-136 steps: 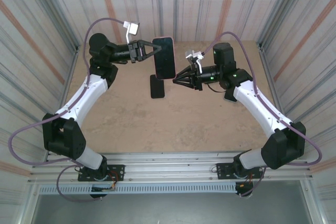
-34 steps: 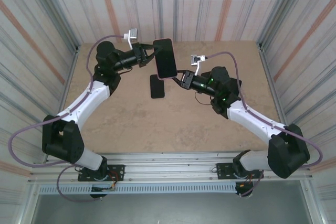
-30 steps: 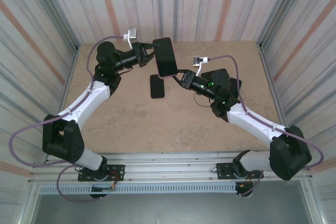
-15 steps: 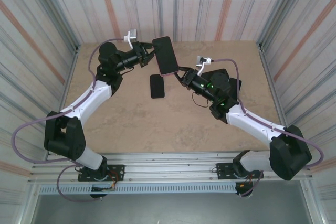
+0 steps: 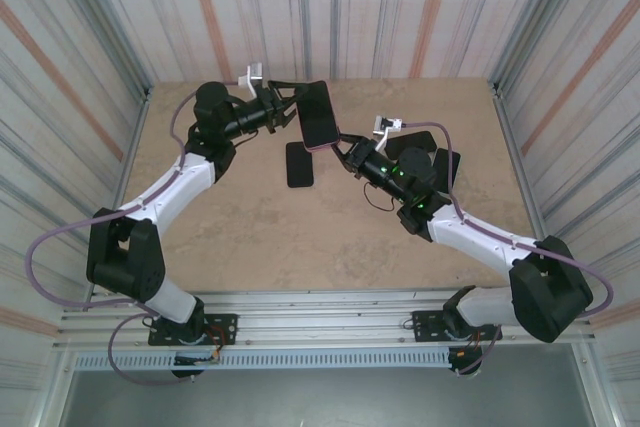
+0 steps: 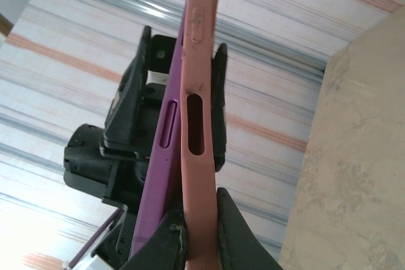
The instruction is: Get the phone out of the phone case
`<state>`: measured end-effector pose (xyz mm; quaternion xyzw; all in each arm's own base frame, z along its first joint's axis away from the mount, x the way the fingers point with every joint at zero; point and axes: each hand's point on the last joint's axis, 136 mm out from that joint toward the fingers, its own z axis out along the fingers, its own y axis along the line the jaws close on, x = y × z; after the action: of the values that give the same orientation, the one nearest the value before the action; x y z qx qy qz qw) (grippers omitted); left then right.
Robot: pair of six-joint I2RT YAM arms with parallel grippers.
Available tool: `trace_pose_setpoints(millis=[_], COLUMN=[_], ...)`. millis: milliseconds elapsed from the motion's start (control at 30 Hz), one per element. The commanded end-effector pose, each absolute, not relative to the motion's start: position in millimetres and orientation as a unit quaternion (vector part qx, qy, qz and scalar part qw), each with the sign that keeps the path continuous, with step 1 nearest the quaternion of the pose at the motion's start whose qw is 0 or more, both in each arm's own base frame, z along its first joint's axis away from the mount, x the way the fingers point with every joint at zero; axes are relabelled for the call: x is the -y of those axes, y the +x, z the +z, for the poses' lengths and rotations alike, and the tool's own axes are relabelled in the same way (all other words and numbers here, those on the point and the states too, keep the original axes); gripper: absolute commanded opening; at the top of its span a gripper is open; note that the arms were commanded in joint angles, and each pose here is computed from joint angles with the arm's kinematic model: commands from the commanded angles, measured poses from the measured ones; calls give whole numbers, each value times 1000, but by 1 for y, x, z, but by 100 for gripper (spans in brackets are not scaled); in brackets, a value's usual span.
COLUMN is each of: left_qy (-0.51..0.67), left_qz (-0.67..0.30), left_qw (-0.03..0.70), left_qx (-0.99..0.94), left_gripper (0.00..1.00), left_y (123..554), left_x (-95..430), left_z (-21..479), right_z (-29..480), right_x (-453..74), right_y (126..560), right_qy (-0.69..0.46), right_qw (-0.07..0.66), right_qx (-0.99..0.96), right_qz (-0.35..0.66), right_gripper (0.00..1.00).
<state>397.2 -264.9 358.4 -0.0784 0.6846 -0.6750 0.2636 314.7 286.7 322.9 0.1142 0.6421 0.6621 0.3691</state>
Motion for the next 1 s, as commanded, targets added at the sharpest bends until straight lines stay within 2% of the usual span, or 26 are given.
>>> trace_pose_setpoints(millis=[0, 400, 700, 967], left_qy=[-96, -120, -192, -223], left_qz=[-649, -634, -620, -653], left_qw=[268, 272, 257, 252], left_qx=[-706, -714, -716, -679], left_gripper=[55, 71, 70, 64], left_y=[397, 391, 356, 349], left_x=[261, 252, 243, 261], left_z=[344, 344, 338, 362], right_z=[344, 347, 353, 352], right_x=[-279, -270, -276, -287], right_y=[318, 345, 369, 375], right_qy=[126, 141, 148, 144], right_qw=[397, 419, 439, 442], right_qx=[-603, -587, -561, -551], right_qz=[680, 678, 686, 693], right_gripper=[0, 0, 0, 0])
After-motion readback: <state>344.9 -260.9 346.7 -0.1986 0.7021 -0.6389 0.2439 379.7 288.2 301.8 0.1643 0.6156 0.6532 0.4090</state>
